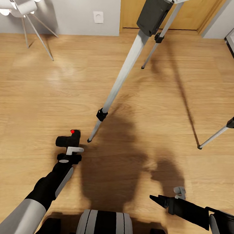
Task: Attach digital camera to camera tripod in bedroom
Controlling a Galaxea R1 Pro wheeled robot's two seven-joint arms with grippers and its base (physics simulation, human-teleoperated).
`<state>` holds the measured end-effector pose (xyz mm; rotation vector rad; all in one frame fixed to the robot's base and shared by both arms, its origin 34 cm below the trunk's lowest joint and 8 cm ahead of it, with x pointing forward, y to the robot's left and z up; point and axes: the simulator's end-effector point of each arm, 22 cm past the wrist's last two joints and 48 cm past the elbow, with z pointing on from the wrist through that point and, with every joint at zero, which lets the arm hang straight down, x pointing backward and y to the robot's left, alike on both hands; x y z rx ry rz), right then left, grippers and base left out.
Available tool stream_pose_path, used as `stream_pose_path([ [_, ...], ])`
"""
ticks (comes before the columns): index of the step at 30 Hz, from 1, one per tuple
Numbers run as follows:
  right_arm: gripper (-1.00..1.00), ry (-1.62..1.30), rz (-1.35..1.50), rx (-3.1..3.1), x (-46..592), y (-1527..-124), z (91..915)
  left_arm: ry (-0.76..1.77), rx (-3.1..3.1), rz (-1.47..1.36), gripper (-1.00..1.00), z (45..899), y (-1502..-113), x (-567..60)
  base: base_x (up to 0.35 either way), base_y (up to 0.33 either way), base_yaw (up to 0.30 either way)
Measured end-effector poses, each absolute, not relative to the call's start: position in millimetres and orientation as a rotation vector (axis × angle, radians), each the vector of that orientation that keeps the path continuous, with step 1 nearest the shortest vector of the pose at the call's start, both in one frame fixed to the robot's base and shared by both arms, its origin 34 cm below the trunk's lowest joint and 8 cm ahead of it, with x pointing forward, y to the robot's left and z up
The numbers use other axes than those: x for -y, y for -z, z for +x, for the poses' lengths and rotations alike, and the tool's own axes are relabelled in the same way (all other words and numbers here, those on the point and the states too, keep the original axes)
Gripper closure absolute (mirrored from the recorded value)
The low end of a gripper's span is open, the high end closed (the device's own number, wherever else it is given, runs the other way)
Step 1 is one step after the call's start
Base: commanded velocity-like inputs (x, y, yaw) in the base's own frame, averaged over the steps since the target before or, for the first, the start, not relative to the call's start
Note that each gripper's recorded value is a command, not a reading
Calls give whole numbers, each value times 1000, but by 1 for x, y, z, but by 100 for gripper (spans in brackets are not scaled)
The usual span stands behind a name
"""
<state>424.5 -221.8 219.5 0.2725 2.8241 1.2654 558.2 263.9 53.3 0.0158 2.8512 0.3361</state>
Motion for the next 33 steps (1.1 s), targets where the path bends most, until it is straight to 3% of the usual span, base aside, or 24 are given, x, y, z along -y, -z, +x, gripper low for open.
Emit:
stream_pose_path([
  [33,-100,-1267,273,-2825,222,-220,424,-333,-2848,11,-100,559,-54,-263,34,0,0],
])
